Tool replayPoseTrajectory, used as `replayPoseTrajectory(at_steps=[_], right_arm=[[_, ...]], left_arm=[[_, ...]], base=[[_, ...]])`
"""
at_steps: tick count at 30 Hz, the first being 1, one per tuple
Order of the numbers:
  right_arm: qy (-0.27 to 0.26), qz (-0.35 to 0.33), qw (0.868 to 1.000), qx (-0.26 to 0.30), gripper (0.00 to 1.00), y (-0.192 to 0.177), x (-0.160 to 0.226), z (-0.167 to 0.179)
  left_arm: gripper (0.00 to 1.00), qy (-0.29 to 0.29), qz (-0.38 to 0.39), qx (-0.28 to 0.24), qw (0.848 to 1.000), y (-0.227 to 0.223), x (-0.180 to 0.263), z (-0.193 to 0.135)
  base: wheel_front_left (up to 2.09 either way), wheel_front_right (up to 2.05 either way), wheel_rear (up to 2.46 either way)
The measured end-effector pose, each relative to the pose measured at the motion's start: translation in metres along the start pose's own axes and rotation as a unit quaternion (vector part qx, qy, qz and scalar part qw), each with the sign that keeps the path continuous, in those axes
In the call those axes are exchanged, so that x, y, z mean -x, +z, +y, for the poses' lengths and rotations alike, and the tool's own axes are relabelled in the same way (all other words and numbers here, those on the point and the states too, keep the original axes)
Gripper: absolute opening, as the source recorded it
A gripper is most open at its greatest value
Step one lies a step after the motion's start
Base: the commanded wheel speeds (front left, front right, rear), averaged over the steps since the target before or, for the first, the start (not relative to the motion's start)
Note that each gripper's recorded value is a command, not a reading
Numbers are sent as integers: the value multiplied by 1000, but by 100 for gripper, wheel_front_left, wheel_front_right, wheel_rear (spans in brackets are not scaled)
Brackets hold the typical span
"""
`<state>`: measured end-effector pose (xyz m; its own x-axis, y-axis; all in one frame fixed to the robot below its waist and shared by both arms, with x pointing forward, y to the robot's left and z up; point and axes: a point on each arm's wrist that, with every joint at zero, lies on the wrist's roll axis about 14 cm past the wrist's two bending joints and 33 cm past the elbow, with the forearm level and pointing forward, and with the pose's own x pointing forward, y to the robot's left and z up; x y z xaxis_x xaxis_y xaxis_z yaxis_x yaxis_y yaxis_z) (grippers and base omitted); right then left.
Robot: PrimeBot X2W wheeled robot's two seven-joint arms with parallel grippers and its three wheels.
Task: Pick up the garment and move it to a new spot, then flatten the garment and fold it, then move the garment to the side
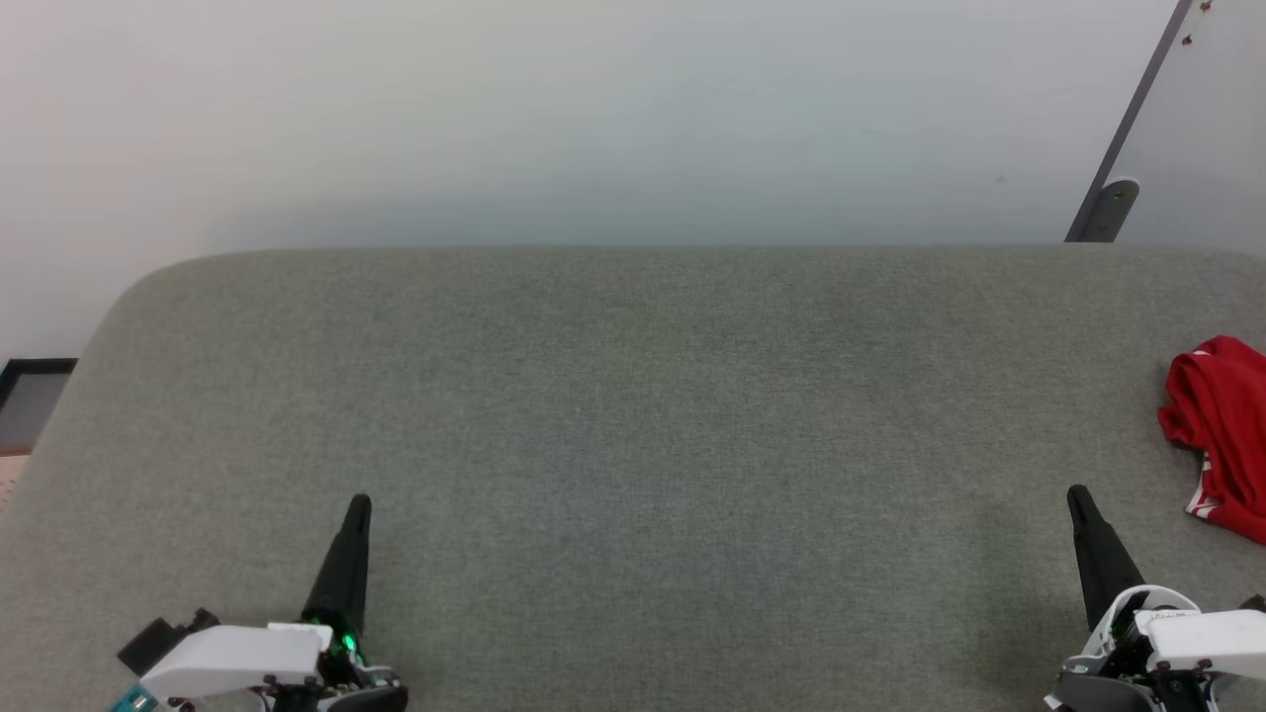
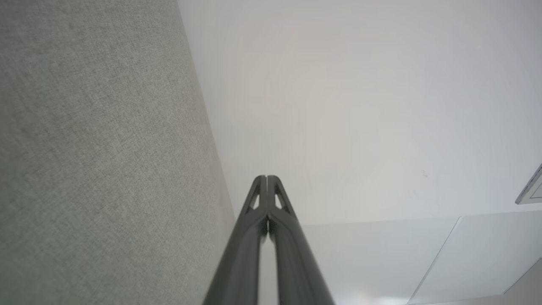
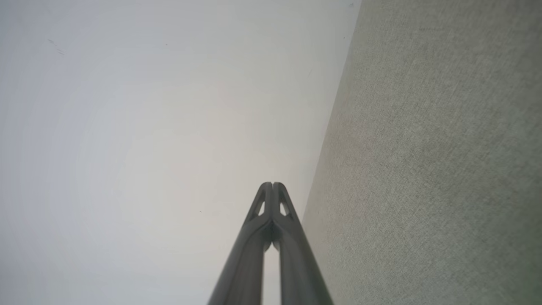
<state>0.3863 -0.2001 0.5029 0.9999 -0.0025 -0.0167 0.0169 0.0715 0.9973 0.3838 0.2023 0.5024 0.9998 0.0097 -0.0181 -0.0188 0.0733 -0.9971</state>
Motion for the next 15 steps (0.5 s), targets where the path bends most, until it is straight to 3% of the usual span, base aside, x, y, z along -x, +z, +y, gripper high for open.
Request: replayPoseTrajectory(at_steps=[15], right_arm=[[6, 1, 999, -36, 0, 1, -2, 3]], left_arm=[[0, -5, 5, 38, 999, -2, -4, -2]], base=[[0, 0, 0]])
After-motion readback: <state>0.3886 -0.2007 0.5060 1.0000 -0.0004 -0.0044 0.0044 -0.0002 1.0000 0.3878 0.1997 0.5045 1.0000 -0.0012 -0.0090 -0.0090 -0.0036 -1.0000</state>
